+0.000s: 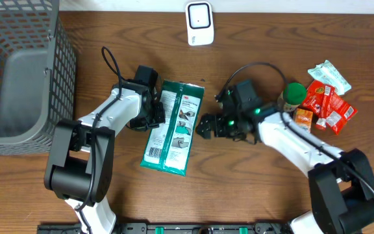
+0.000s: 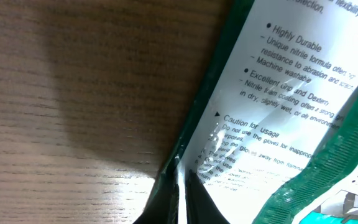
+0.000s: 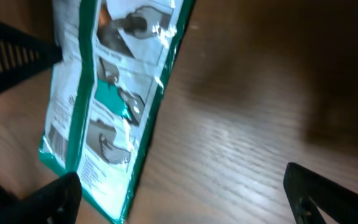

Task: Scan the item barcode
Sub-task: 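Move the right gripper to the glove pack's right edge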

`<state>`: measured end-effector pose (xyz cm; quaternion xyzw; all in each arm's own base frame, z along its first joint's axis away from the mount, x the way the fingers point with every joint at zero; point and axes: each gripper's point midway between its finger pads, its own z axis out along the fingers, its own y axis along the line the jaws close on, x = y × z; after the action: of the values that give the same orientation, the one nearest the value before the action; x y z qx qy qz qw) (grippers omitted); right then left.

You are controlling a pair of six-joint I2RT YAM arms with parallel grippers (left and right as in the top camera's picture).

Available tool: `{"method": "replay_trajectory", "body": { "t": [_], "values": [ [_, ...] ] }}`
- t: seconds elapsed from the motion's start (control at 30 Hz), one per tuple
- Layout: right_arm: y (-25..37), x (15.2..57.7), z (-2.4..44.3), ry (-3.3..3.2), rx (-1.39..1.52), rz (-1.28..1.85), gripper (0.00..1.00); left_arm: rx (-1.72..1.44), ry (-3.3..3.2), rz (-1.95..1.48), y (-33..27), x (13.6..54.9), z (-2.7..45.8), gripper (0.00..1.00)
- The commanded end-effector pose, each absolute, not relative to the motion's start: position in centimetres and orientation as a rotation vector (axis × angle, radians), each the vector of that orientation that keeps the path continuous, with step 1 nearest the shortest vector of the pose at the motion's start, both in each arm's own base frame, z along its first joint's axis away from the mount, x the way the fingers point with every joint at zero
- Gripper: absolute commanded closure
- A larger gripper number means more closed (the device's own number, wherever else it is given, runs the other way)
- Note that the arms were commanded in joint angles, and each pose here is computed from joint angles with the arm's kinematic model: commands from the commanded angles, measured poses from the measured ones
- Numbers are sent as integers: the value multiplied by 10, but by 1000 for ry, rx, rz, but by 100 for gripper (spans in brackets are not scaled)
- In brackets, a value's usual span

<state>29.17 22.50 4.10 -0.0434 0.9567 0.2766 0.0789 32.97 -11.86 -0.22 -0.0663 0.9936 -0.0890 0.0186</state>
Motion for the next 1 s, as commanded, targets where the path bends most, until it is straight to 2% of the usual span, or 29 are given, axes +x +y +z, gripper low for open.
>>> {"method": "replay_trajectory", "body": {
  "t": [0.0,0.17,0.4,0.6,0.77,0.97],
  "values": [
    [234,277,28,2894,-14,881,1,-220,3101,-197,-107,327,-9,91],
    [243,273,18,2861,42,881,3,-232,3112,-69,-91,320,-13,91],
    [248,271,12,2837,9,778,4,-234,3149,-61,-89,307,-19,91],
    [248,272,9,2820,-12,697,4,-168,3068,-220,-107,325,17,91],
    [248,271,9,2820,-16,690,4,-160,2960,-210,-103,335,50,91],
    [248,271,9,2820,-17,690,4,-179,2979,-78,-87,328,38,91]
  ]
}}
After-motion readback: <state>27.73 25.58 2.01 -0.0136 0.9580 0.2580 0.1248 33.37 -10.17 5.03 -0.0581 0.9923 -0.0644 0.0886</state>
